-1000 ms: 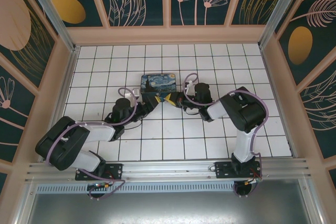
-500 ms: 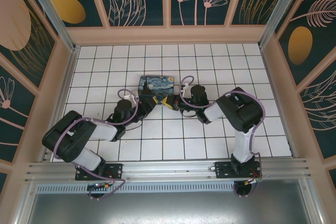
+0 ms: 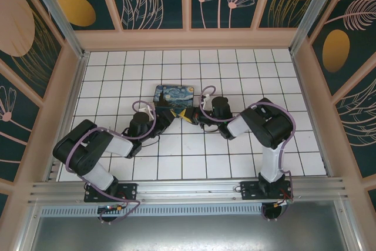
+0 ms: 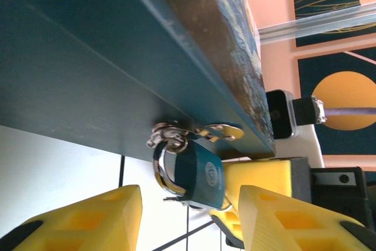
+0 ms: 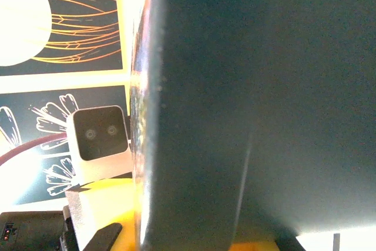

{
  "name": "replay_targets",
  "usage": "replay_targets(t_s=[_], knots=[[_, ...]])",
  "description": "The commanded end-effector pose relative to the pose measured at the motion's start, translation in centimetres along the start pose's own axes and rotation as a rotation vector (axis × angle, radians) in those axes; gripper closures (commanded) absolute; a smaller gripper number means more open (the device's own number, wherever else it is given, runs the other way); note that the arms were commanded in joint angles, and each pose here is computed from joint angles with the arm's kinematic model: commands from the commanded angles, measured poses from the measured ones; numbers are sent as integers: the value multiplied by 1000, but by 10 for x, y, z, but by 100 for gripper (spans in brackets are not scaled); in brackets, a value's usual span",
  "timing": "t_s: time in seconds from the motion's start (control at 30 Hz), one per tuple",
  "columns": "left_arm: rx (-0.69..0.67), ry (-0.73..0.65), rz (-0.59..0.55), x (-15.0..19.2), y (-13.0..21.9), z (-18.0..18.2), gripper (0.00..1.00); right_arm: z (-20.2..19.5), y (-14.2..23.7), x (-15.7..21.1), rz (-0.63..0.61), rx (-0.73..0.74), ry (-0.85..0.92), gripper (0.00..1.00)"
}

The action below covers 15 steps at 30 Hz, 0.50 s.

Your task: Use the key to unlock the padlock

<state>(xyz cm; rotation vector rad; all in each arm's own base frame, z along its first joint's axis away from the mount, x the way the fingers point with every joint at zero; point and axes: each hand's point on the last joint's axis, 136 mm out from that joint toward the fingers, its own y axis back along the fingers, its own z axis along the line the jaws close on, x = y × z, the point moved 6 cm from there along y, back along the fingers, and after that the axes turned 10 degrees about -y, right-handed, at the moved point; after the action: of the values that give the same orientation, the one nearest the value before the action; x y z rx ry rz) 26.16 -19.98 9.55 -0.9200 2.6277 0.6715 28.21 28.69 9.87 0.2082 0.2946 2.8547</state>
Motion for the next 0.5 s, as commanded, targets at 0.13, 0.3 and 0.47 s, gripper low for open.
replay_targets(t_s=[0.13, 0.3, 0.47], knots=[[31, -9, -54, -13, -10, -8, 54, 12, -4, 5, 15, -64, 52, 100], [29, -12, -58, -15, -13, -8, 66, 11, -4, 7, 17, -61, 51, 100], [24, -12, -53, -15, -16, -6, 78, 12, -6, 8, 22, -63, 52, 100]])
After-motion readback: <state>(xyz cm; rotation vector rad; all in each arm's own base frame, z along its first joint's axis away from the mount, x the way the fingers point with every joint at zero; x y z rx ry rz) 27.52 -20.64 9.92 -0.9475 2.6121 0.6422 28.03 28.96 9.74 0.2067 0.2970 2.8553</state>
